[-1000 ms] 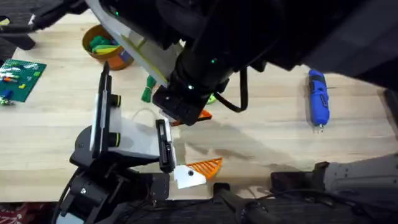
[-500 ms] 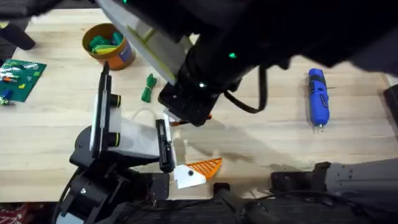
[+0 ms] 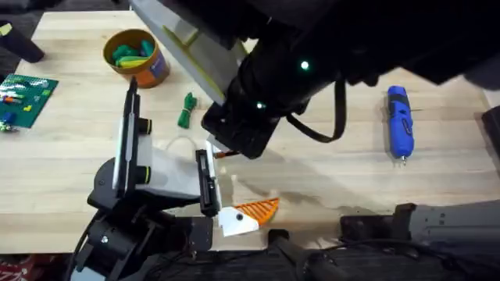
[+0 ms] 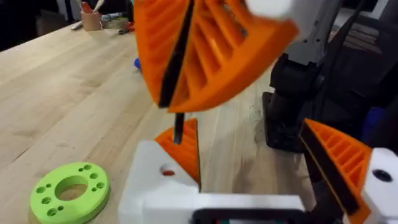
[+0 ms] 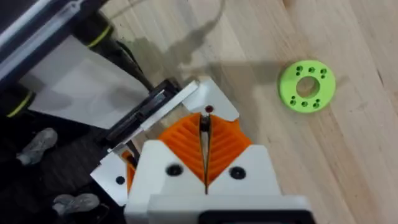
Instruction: Pick up the gripper from the table and insert it into the empty holder that is missing its gripper. Then pick up a screw, insert it into the mounting hole, and use the screwdriver to tighten it. Finally, clean up the table by picking up the vegetable and placing it into the bucket.
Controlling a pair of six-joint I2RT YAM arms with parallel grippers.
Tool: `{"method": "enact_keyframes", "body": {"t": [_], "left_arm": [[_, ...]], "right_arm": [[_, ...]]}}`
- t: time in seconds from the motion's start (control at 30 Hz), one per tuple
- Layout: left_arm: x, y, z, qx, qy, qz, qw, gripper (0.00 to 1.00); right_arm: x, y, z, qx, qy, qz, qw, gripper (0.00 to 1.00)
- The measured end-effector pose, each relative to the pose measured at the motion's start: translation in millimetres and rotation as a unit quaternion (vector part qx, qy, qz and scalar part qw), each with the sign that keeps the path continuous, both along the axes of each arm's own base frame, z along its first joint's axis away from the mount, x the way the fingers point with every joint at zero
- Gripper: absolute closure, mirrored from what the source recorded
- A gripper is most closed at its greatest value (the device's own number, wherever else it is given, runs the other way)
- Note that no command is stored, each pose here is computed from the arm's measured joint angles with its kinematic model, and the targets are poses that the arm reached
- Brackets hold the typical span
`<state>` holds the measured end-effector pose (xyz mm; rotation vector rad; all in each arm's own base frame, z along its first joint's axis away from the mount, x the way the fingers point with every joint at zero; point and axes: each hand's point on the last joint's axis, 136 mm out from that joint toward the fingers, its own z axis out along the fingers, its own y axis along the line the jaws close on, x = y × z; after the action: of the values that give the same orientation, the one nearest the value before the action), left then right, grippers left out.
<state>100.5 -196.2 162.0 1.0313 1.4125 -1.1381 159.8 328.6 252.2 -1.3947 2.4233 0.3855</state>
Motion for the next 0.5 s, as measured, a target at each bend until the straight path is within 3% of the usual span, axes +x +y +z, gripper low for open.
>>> {"method": "enact_keyframes", "body": {"t": [0.5], "left_arm": [[0.0, 0.0, 0, 0.000, 0.000, 0.000, 1.000, 0.018]], "right_arm": [[4, 7, -26, -0.033, 0.017, 0.000, 0.999, 0.987]]}}
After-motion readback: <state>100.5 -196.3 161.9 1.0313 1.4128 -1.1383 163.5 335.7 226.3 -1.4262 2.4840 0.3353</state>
